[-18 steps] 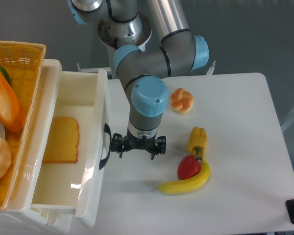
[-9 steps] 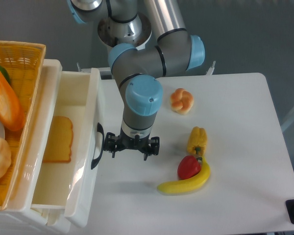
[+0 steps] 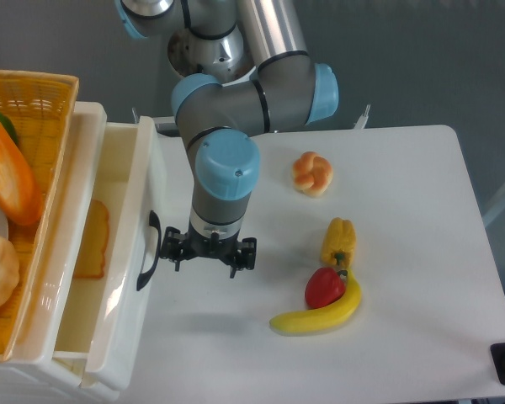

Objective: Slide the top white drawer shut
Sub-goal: 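Push the drawer front with the gripper, sliding the drawer shut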

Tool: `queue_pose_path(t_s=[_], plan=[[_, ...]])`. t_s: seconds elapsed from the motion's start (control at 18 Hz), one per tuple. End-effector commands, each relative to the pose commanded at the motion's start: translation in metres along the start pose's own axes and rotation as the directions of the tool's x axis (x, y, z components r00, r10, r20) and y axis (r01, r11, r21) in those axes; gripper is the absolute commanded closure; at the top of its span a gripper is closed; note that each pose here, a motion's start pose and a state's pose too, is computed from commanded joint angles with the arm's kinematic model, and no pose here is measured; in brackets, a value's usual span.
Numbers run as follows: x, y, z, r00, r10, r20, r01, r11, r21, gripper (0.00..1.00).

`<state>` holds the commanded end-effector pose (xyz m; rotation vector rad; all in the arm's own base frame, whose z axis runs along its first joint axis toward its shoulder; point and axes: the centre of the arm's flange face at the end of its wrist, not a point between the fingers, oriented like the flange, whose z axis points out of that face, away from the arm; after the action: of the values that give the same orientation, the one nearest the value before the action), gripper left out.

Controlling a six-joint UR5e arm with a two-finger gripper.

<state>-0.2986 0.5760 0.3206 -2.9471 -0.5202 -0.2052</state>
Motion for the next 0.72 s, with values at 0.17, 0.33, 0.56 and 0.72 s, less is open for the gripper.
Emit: queue_pose_path(t_s=[0.17,0.33,0.56,0.72], plan=[[0.007,-0.001,0.0,1.0,0.011,-0.001,-0.011,1.0,0.0,0.0],[0.014,-0.001,0.0,1.0,0.022,-0.001,-0.022,1.0,-0.001,0.0],[0.023,-0.001,0.003,0.999,0.035,-0.001,-0.035,0.999,-0.007,0.0],[0.026,-0.002,0.003,0.999,0.039,-0.002,-0.039,0.999,-0.007,0.0]])
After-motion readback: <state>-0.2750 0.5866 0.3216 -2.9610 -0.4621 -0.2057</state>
